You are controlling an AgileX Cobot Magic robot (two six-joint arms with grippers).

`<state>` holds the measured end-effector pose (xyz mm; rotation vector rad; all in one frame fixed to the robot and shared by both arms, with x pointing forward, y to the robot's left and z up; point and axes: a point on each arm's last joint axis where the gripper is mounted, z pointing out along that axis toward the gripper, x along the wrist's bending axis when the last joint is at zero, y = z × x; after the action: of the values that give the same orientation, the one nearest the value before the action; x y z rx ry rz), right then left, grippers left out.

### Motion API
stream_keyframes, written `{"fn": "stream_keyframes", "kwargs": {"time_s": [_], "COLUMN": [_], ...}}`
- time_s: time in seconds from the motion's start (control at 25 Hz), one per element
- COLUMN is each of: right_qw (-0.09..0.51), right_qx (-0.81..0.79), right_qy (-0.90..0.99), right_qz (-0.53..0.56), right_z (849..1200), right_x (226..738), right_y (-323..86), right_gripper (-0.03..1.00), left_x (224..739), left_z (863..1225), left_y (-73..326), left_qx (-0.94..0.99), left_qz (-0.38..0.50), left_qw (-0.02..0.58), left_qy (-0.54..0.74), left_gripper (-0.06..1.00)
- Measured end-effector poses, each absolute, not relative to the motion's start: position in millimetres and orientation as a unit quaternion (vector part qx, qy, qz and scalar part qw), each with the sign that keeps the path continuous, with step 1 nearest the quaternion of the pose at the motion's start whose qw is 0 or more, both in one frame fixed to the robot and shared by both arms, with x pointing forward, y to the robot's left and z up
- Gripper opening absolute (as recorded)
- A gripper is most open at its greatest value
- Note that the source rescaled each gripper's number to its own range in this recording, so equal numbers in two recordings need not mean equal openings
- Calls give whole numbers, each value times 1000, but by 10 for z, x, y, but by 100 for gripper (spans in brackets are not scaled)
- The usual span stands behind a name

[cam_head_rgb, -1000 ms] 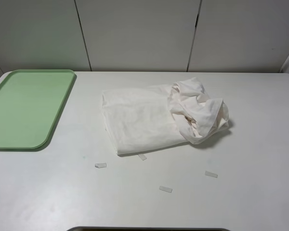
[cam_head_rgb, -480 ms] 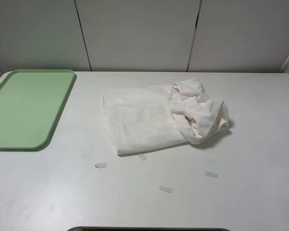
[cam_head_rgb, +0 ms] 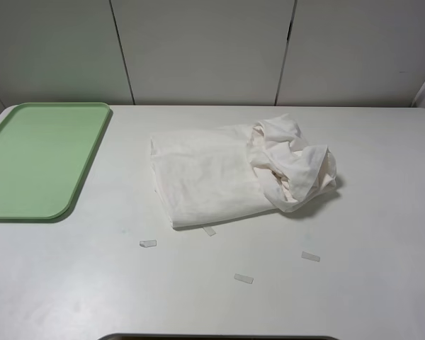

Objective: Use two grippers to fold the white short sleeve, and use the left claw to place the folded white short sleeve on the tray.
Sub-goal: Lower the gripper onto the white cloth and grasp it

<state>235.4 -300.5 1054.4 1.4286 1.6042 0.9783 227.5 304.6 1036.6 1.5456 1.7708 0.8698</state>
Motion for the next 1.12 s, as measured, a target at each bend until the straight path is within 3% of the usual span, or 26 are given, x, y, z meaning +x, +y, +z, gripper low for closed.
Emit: {"fn": "stream_keyframes", "kwargs": {"time_s": [1.12], "right_qw": [381], "right_qx": [560], "right_qy": [628], "right_qz": [383], "right_z": [10544], "right_x": [2354], "right_y": [-3005], "right_gripper": [100], "left_x": [2275], "left_z": [10367], "left_y": [3050], "left_qx": [586], "left_qz": [331], "left_qw": [311], "left_qy": [671], "left_gripper": [98]}}
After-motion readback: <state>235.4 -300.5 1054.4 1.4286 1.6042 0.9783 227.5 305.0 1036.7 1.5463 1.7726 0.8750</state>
